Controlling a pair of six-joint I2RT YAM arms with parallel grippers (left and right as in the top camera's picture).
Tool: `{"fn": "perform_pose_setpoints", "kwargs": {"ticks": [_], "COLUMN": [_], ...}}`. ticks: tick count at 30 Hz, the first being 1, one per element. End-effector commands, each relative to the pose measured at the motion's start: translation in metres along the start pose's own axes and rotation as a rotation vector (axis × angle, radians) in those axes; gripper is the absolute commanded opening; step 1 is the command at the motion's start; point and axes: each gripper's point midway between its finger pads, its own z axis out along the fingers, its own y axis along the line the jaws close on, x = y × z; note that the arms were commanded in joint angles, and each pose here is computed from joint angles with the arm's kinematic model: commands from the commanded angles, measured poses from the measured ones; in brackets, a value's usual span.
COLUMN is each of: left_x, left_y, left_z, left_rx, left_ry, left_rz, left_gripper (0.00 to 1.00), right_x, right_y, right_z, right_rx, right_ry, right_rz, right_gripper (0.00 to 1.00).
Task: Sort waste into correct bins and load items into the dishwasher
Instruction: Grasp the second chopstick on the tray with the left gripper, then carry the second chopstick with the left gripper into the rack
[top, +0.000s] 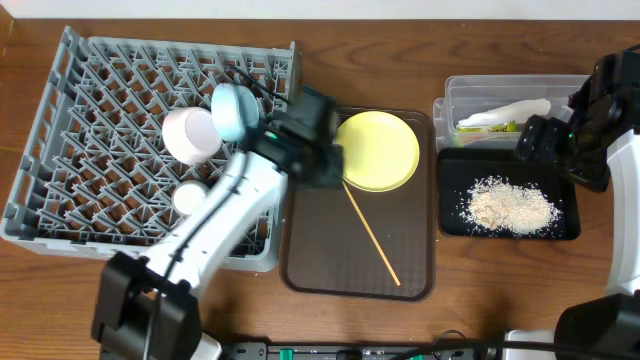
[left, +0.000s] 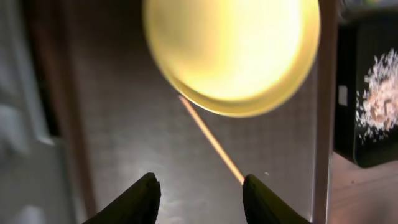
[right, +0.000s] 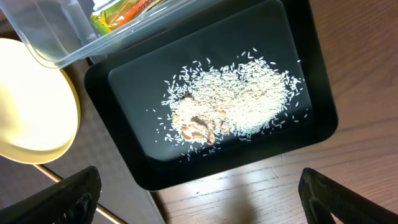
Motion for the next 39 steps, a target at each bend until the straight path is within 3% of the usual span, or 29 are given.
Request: {"fn": "perform_pose_setpoints", "kwargs": {"ticks": [1, 9, 19, 21, 23, 27, 33, 39], "left_x": [0.021, 0.079, 0.114, 0.119, 0.121, 0.118, 0.107, 0.068], "left_y": [-0.006, -0.031, -0.024, -0.021, -0.02, -0.016, 0.003, 0.021], "left_z": [0.022, 0.078, 0.127, 0.13, 0.13, 0.129, 0.12, 0.089], "left_rx": [-0.111, -0.193, -0.278, -0.292, -0.297, -0.3, -0.331, -0.316], "left_ry": [0.014, 0.158, 0.255, 0.275, 0.281, 0.28, 0.284, 0.193], "left_rz": [-0.078, -0.185, -0.157, -0.158, -0.158, -0.169, -0.225, -0.217], "left_gripper": [0.47, 0.47, 0.47, 0.38, 0.19, 0.08, 0.08, 0.08], "right_x": [-0.004, -0.004, -0.003, -0.004, -0.003, -0.003, -0.003, -0.003], "right_y": [-0.001, -0.001, -0.001, -0.001, -0.001, -0.001, -0.001, -0.001], "right_z": [-0.004, -0.004, -0.004, -0.004, -0.004, -0.004, -0.004, -0.004], "right_rx": [0.008, 0.008, 0.008, 0.008, 0.008, 0.008, 0.008, 0.008], "right_ry": [-0.018, -0.018, -0.017, -0.018, -0.017, -0.017, -0.017, -0.017], "right_rz": [0.011, 0.011, 0.011, 0.011, 0.011, 0.011, 0.011, 0.011], "right_gripper": [0.99, 0.99, 0.99, 0.99, 0.99, 0.99, 0.99, 0.99]}}
